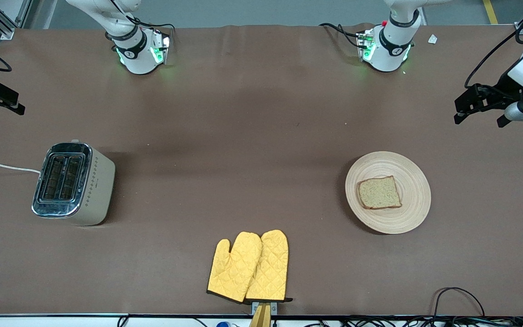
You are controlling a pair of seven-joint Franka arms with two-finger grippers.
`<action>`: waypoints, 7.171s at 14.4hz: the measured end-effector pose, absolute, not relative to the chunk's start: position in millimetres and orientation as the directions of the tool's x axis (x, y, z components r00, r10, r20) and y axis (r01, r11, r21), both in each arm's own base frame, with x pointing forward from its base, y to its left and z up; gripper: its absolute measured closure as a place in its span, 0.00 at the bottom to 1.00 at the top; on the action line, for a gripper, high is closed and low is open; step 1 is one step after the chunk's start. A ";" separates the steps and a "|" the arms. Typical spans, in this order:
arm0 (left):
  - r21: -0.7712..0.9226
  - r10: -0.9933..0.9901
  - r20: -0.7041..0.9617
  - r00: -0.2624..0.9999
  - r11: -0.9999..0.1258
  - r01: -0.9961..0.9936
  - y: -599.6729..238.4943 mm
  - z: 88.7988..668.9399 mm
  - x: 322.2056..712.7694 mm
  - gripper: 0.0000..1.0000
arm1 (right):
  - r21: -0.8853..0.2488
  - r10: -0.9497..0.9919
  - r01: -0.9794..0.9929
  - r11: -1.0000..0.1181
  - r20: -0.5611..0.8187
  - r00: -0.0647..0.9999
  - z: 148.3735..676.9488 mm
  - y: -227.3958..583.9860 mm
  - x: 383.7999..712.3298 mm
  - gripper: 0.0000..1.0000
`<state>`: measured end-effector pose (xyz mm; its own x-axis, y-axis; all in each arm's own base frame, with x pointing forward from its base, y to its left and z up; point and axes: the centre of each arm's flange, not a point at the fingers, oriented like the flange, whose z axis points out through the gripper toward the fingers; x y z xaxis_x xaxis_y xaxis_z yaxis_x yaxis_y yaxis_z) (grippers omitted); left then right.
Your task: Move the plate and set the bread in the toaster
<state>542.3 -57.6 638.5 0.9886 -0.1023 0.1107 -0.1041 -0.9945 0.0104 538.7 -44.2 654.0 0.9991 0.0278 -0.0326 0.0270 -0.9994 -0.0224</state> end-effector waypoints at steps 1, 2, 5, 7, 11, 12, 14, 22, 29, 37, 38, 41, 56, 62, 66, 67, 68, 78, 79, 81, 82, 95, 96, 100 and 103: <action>0.011 -0.099 0.112 0.989 -0.995 -0.101 -55.6 638.9 543.8 0.00 | -0.022 0.028 0.027 -0.999 -0.033 0.999 654.0 -44.2 538.7 0.00; 0.012 -0.095 0.109 0.989 -0.995 -0.097 -53.0 638.0 545.4 0.00 | -0.022 0.028 0.027 -0.999 -0.033 0.999 654.0 -44.2 538.7 0.00; 0.015 -0.090 0.089 0.992 -0.996 -0.092 -47.1 630.4 550.4 0.00 | -0.022 0.028 0.027 -0.999 -0.032 0.999 654.0 -44.2 538.7 0.00; 0.022 -0.077 0.044 0.996 -0.997 -0.078 -37.5 610.6 559.1 0.00 | -0.022 0.028 0.027 -0.999 -0.032 0.999 654.0 -44.2 538.7 0.00; 0.203 0.011 -0.103 0.995 -0.979 0.032 14.9 524.1 595.6 0.00 | -0.022 0.028 0.027 -0.999 -0.032 0.999 653.8 -44.0 538.8 0.00; 0.274 0.004 -0.134 0.991 -0.961 0.041 30.8 497.3 604.1 0.00 | -0.022 0.028 0.028 -0.999 -0.033 0.999 653.8 -43.9 538.8 0.00; 0.432 -0.027 -0.185 0.982 -0.900 0.057 68.4 430.1 618.5 0.00 | -0.022 0.028 0.028 -0.999 -0.033 0.999 653.6 -43.9 538.8 0.00; 0.728 -0.168 -0.120 0.978 -0.685 -0.028 153.4 160.6 649.0 0.00 | -0.039 0.041 0.039 -0.998 -0.054 0.998 629.7 -32.4 552.1 0.00; 0.763 -0.174 -0.067 0.982 -0.644 -0.063 149.2 147.8 655.0 0.39 | -0.127 0.022 0.016 -0.992 -0.048 0.999 618.0 3.1 564.3 0.00; 0.804 -0.264 0.076 0.961 -0.554 -0.216 111.0 163.9 670.3 0.90 | -0.128 -0.063 -0.086 -0.988 -0.172 0.983 506.2 66.7 615.3 0.00; 0.818 -0.275 0.075 0.959 -0.533 -0.217 84.9 172.4 676.7 0.91 | -0.144 -0.079 -0.106 -0.984 -0.184 0.980 494.6 69.3 619.9 0.00; 0.862 -0.277 0.003 0.961 -0.486 -0.143 -37.4 208.9 694.6 0.91 | -0.232 -0.186 -0.231 -0.945 -0.201 0.962 456.6 86.5 633.6 0.00; 0.846 -0.094 -0.033 0.995 -0.532 -0.023 -504.2 135.6 576.6 0.91 | -0.030 -0.285 -0.293 -0.956 -0.155 0.946 309.9 202.8 590.4 0.00; 0.853 -0.061 -0.067 0.996 -0.521 0.025 -479.3 142.2 602.8 0.35 | 0.045 -0.091 -0.090 -0.995 -0.024 0.996 290.5 254.3 567.6 0.01; 0.804 -0.168 -0.098 0.981 -0.595 -0.022 -394.7 155.6 653.9 0.00 | 0.005 -0.013 -0.013 -1.000 0.078 0.997 268.5 256.1 557.6 0.09; 0.777 -0.198 -0.103 0.975 -0.628 -0.045 -361.8 163.8 669.0 0.00 | 0.002 0.018 0.018 -1.000 0.089 0.996 262.3 252.6 554.8 0.10; 0.750 -0.227 -0.104 0.968 -0.658 -0.074 -328.3 175.8 683.7 0.00 | 0.004 0.045 0.045 -0.999 0.091 0.995 257.9 247.4 553.7 0.10; 0.242 -0.350 -0.095 0.932 -0.916 -0.320 -81.6 425.0 726.1 0.00 | 0.024 0.093 0.091 -0.996 0.091 0.991 233.3 220.8 542.7 0.35; 0.195 -0.350 -0.087 0.933 -0.924 -0.329 -73.6 461.7 716.7 0.00 | 0.022 0.094 0.093 -0.995 0.094 0.991 231.9 220.3 542.0 0.35; 0.138 -0.348 -0.054 0.936 -0.931 -0.338 -66.9 532.6 692.6 0.00 | 0.018 0.098 0.097 -0.995 0.103 0.990 226.1 219.3 539.7 0.40; 0.116 -0.340 -0.042 0.939 -0.936 -0.333 -61.7 564.2 678.6 0.00 | 0.019 0.102 0.101 -0.995 0.105 0.989 222.2 218.9 538.9 0.41; 0.012 -0.107 0.091 0.990 -0.994 -0.108 -48.6 633.7 585.7 0.00 | 0.022 0.122 0.121 -0.992 0.119 0.985 208.5 217.4 539.1 0.63; 0.007 -0.107 0.091 0.990 -0.994 -0.108 -49.4 631.0 574.8 0.00 | 0.024 0.126 0.124 -0.992 0.120 0.985 208.7 217.4 539.2 0.71; 0.000 -0.102 0.099 0.990 -0.995 -0.102 -46.8 633.5 556.1 0.00 | 0.032 0.141 0.138 -0.990 0.126 0.982 208.4 216.6 539.2 0.81; 0.000 -0.098 0.100 0.990 -0.995 -0.098 -44.6 630.8 557.1 0.00 | 0.036 0.154 0.151 -0.988 0.130 0.979 207.9 216.8 538.9 0.94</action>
<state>557.1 -44.6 630.8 0.9902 -0.0977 0.0995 -0.0982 -0.9952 0.0000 538.9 216.8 207.9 0.9794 0.1543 0.1301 0.1509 -0.9879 0.0360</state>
